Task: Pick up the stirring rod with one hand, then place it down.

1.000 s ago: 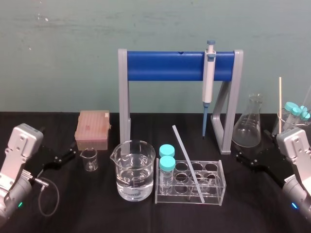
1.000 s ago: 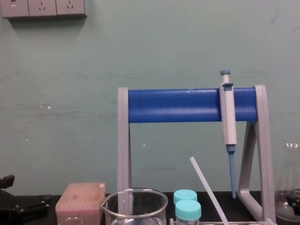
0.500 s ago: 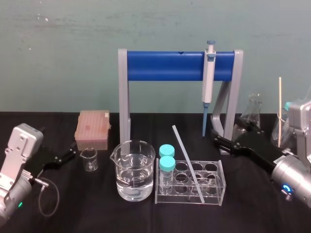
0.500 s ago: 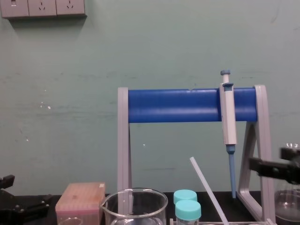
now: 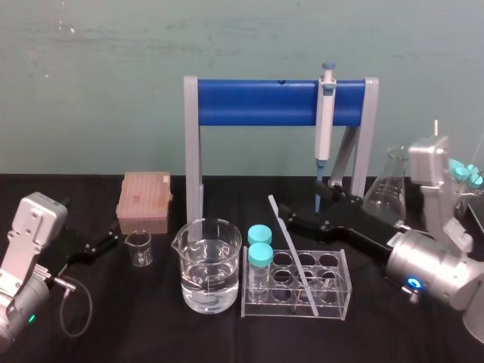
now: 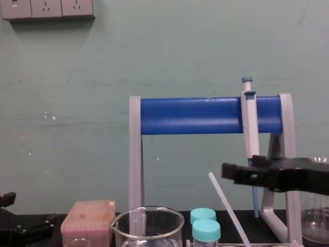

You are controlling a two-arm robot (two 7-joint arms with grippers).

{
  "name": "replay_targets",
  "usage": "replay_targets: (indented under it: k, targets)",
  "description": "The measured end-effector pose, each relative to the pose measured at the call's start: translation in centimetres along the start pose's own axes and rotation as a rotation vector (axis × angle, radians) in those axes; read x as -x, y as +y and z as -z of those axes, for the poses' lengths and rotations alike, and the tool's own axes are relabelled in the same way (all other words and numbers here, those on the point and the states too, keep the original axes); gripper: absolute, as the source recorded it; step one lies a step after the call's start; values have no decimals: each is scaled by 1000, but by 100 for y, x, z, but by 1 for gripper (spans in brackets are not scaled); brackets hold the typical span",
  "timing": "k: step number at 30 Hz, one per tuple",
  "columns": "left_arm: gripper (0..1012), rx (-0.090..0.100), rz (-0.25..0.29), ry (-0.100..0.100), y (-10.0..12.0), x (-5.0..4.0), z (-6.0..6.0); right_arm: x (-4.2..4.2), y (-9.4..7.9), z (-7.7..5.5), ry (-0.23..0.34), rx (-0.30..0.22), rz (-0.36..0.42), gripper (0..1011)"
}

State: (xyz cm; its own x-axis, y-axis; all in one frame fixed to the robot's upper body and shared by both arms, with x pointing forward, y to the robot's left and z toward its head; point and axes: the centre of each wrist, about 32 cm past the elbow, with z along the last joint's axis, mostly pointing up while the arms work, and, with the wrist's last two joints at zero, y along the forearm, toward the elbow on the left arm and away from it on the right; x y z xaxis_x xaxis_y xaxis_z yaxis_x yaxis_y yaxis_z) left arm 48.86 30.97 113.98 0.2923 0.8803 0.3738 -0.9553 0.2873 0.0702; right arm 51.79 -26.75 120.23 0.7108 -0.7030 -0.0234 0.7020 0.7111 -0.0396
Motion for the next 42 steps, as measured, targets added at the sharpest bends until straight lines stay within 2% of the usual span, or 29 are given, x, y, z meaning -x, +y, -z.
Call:
replay_targets:
  k: [7, 17, 28, 42]
  targets:
    - [1000, 0, 0, 0, 0, 0, 0, -31, 213, 3, 2, 80, -27, 1003]
    - [1000, 0, 0, 0, 0, 0, 0, -76, 402, 26, -1, 110, -37, 1003]
    - [1000, 0, 0, 0, 0, 0, 0, -68, 460, 57, -15, 131, -59, 1003]
    - [1000, 0, 0, 0, 0, 0, 0, -74, 453, 57, -13, 130, -56, 981]
